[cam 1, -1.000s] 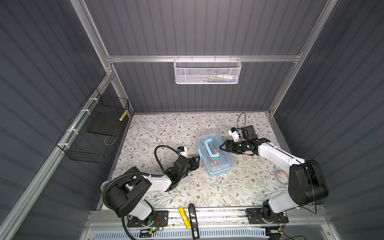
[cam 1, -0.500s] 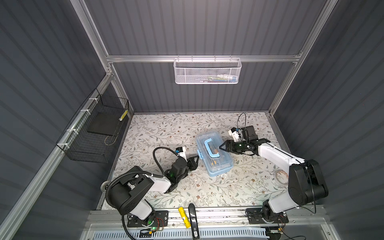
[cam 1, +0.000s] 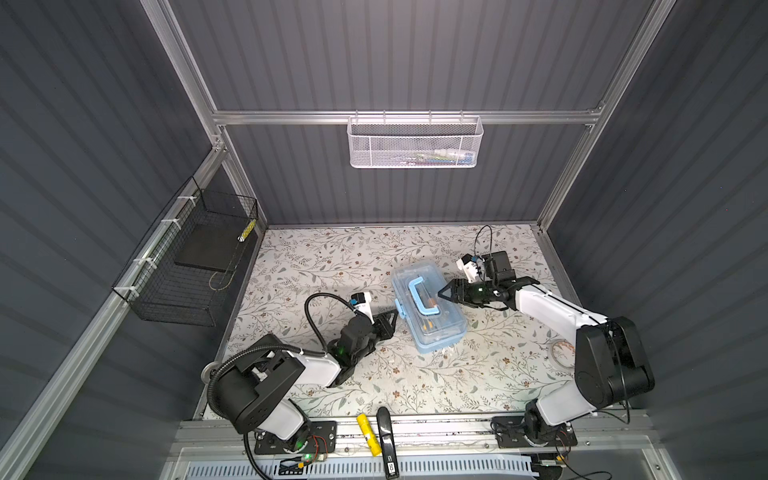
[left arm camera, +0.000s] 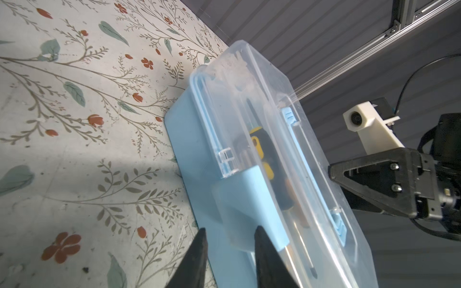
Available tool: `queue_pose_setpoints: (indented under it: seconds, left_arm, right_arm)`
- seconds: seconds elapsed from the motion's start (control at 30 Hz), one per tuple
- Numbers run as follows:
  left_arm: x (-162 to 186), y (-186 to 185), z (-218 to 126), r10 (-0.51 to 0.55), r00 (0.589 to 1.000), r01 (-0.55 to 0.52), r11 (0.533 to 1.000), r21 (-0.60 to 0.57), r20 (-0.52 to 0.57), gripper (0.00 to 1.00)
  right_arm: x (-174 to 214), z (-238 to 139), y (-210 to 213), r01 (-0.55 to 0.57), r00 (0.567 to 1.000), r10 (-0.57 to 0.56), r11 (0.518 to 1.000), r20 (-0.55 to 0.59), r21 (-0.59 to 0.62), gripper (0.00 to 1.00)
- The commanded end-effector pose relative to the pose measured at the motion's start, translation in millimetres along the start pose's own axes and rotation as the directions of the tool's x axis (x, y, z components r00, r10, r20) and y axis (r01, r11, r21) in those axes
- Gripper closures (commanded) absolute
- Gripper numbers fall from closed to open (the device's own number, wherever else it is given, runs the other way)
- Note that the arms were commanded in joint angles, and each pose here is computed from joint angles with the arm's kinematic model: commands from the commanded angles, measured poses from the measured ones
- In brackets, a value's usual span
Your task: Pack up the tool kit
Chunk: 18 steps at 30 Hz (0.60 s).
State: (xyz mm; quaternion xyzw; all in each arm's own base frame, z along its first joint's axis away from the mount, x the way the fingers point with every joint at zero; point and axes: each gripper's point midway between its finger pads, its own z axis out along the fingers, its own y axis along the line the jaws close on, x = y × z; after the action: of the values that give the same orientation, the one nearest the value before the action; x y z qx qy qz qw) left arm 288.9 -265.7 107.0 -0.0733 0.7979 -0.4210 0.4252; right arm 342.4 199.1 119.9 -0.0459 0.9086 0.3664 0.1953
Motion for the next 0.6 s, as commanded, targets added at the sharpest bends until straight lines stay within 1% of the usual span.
queue_pose_setpoints:
  seconds: [0.0,0.07,0.13,0.23,0.37,0.57]
  left_arm:
    - [-7,-13,0,0.006,1.000,-0.007,0.999,0.045,0.011,0.69]
    - [-9,-14,-2,0.005,1.000,-0.006,0.999,0.052,0.023,0.75]
    - [-9,-16,-1,0.013,1.000,-0.014,0.999,0.047,0.017,0.77]
    - [-7,-18,1,0.022,1.000,-0.022,0.998,0.053,0.003,0.77]
    - [-8,-24,0,0.013,1.000,-0.014,0.996,0.091,0.013,0.77]
    - [-7,-35,5,0.025,1.000,-0.025,0.992,0.127,-0.005,0.76]
  right_arm:
    - [20,13,-6,-0.037,0.996,0.037,0.999,-0.086,0.007,0.35]
    - [20,13,-6,-0.039,0.996,0.040,0.999,-0.085,0.008,0.35]
    - [20,13,-6,-0.039,0.996,0.040,0.999,-0.086,0.006,0.35]
    - [21,13,-7,-0.041,0.995,0.042,0.999,-0.090,0.010,0.35]
    - [21,13,-7,-0.043,0.995,0.043,0.999,-0.090,0.009,0.35]
    - [22,12,-7,-0.042,0.995,0.043,0.999,-0.090,0.008,0.35]
